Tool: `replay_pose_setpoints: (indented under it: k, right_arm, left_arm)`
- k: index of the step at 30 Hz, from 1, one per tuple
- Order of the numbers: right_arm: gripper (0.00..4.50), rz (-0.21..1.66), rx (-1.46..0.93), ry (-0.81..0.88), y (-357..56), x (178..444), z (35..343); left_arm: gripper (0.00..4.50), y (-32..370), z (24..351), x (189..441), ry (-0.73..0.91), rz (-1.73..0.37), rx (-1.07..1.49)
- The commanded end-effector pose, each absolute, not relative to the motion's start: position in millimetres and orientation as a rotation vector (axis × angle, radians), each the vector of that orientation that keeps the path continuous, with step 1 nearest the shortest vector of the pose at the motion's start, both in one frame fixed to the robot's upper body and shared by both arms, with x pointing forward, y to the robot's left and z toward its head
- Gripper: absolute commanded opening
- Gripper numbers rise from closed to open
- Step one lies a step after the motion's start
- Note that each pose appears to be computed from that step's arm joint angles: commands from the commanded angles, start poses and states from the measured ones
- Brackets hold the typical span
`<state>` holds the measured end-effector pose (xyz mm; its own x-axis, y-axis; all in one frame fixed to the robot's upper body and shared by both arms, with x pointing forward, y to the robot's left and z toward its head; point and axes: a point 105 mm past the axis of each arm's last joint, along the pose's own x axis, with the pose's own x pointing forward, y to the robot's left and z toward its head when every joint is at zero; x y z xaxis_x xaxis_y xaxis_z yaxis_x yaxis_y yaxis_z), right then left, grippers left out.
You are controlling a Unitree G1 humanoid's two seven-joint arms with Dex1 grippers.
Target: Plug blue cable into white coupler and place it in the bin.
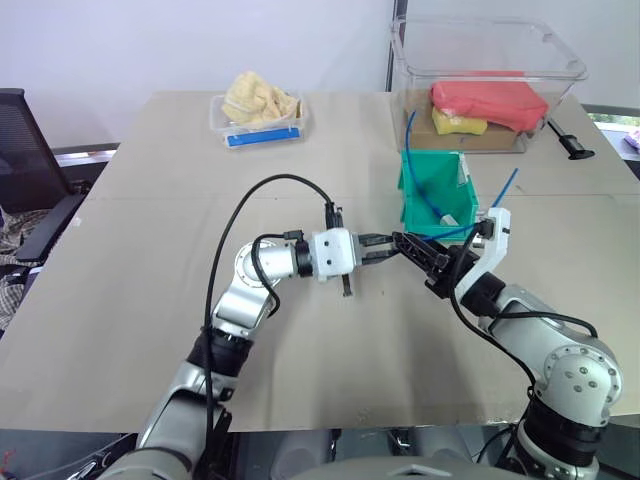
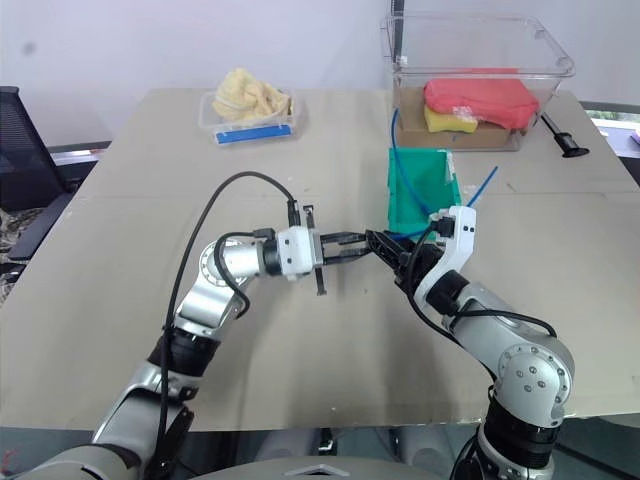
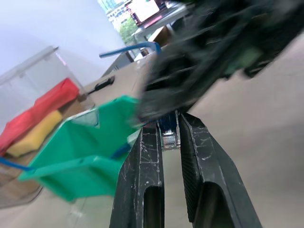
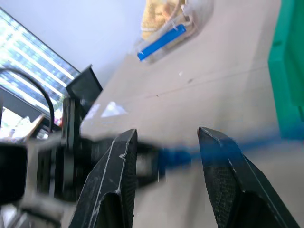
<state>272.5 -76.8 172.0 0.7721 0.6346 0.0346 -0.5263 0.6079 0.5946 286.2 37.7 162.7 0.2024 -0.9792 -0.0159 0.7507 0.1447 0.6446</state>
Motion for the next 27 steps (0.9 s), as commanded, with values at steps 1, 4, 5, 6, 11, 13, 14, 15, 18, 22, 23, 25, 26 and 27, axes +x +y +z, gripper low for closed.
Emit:
replay_pose_setpoints:
  k: [1, 4, 5, 6, 11, 13, 14, 15, 18, 22, 23, 25, 26, 27]
  right_arm:
    - [1.87, 0.693, 0.647, 0.138, -77.2, 270.9, 185.0]
    - [1.87, 0.694, 0.655, 0.14, -77.4, 270.0, 186.0]
    - [1.87, 0.699, 0.657, 0.141, -77.2, 268.9, 186.5]
    - [1.87, 0.703, 0.658, 0.142, -77.0, 267.6, 186.9]
    - [1.87, 0.708, 0.664, 0.154, -80.0, 260.9, 186.6]
    - [1.87, 0.708, 0.67, 0.157, -81.0, 258.7, 186.9]
    - [1.87, 0.711, 0.676, 0.156, -81.6, 257.2, 187.6]
    - [1.87, 0.714, 0.683, 0.155, -81.8, 255.9, 188.4]
    - [1.87, 0.715, 0.7, 0.156, -82.7, 254.2, 189.6]
    - [1.87, 0.712, 0.713, 0.153, -83.0, 254.4, 191.3]
    - [1.87, 0.712, 0.717, 0.149, -83.2, 254.7, 192.1]
    - [1.87, 0.712, 0.731, 0.143, -83.6, 255.8, 193.8]
    - [1.87, 0.711, 0.734, 0.144, -83.6, 256.3, 194.0]
    - [1.87, 0.71, 0.735, 0.145, -83.6, 256.7, 194.0]
  left_arm:
    - [0.0, 30.1, 185.4, 269.1, -0.542, -1.312, 0.613]
    - [0.0, 28.4, 191.7, 263.4, -0.538, -1.306, 0.605]
    - [0.0, 28.1, 193.2, 262.3, -0.534, -1.303, 0.602]
    - [0.0, 27.9, 194.4, 261.9, -0.53, -1.299, 0.599]
    - [0.0, 28.9, 194.4, 273.1, -0.493, -1.267, 0.585]
    - [0.0, 30.8, 192.6, 282.0, -0.474, -1.259, 0.583]
    - [0.0, 32.4, 190.5, 288.8, -0.46, -1.253, 0.585]
    - [0.0, 33.6, 188.6, 293.6, -0.45, -1.249, 0.587]
    - [0.0, 34.8, 185.7, 299.8, -0.446, -1.248, 0.578]
    - [0.0, 35.9, 182.2, 298.6, -0.452, -1.256, 0.577]
    - [0.0, 36.0, 181.8, 298.1, -0.454, -1.258, 0.577]
    - [0.0, 35.9, 181.9, 296.9, -0.458, -1.262, 0.577]
    - [0.0, 36.2, 182.2, 296.6, -0.459, -1.261, 0.575]
    - [0.0, 36.5, 182.6, 296.2, -0.461, -1.261, 0.573]
